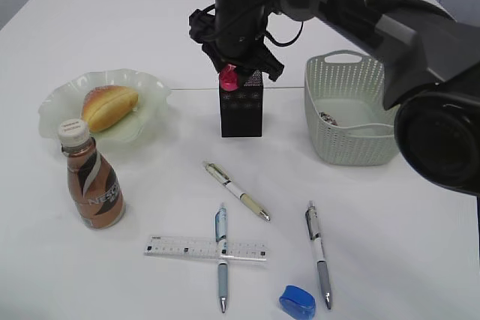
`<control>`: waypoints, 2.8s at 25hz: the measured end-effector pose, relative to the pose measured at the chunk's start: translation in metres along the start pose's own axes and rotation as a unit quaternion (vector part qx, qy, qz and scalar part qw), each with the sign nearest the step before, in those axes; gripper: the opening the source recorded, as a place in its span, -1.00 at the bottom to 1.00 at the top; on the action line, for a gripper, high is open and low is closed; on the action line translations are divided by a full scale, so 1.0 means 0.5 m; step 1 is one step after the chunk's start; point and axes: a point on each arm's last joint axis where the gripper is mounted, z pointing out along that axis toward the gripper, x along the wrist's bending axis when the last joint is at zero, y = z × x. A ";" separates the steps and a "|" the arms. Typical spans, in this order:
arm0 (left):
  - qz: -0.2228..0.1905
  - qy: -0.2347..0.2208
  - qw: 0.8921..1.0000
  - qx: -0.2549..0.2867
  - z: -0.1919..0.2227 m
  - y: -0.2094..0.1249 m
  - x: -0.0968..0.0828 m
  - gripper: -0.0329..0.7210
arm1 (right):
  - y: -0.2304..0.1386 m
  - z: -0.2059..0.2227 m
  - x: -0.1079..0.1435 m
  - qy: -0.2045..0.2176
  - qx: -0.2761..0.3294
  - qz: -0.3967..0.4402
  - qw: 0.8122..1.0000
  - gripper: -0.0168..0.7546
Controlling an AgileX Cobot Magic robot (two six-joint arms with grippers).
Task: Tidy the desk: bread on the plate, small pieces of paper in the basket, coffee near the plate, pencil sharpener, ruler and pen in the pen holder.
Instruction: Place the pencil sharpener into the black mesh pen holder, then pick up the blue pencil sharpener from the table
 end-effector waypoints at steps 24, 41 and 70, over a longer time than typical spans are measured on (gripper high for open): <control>0.000 0.000 1.000 0.000 0.000 0.000 0.000 0.33 | 0.030 0.003 -0.014 -0.010 -0.021 -0.015 1.000 -0.14; 0.000 0.000 1.000 0.000 0.000 0.000 0.000 0.33 | 0.029 0.003 -0.014 -0.010 -0.018 -0.037 0.999 0.05; -0.001 -0.002 1.000 0.007 0.000 -0.002 -0.001 0.30 | 0.008 -0.075 0.024 0.105 0.058 -0.254 0.960 0.14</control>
